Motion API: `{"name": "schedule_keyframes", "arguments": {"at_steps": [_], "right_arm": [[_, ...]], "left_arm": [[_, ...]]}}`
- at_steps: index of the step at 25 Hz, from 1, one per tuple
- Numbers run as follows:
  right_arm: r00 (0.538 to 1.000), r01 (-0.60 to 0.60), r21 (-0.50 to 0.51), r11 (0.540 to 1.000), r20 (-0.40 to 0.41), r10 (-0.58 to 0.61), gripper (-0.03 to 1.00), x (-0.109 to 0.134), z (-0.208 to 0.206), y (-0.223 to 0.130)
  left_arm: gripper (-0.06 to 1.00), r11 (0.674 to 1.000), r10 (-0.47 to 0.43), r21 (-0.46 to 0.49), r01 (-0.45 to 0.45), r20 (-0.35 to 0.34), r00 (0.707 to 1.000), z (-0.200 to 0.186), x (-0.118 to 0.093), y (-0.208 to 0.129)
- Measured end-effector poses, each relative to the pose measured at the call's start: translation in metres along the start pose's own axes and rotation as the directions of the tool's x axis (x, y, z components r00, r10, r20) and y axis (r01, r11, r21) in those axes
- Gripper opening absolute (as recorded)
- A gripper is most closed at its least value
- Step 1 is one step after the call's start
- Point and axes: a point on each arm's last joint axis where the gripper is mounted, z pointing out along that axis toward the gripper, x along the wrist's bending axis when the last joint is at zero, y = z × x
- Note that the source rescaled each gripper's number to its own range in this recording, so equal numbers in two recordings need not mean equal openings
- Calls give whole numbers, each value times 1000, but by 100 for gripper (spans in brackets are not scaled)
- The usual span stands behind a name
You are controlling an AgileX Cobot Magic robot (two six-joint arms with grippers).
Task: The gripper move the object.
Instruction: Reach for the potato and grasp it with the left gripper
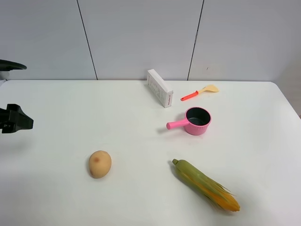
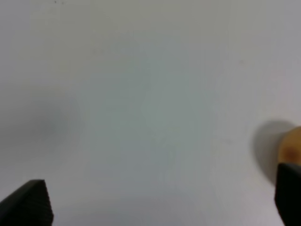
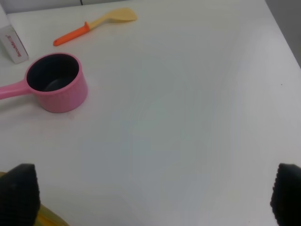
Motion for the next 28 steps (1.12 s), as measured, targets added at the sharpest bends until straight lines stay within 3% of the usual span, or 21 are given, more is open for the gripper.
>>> {"name": "schedule_keyframes", "arguments": {"at_steps": [6,10,14,18,22,28], "right_arm": [[1000,0,0,1000,0,0,100,0,0,0],[1000,0,0,1000,0,0,100,0,0,0],[1000,0,0,1000,0,0,100,0,0,0],[1000,0,0,1000,0,0,100,0,0,0],[1000,0,0,1000,0,0,100,0,0,0],[1000,0,0,1000,0,0,100,0,0,0]], "left_arm": [[95,993,121,2,-121,53,991,14,-17,31],[95,974,225,-14,-225,119,967,24,-47,53],[95,942,333,-26,-335,198,922,33,-87,64],[95,897,430,-18,-443,279,859,40,-126,56],[95,854,480,30,-519,337,810,38,-152,40],[95,828,493,105,-551,333,804,39,-160,22]]}}
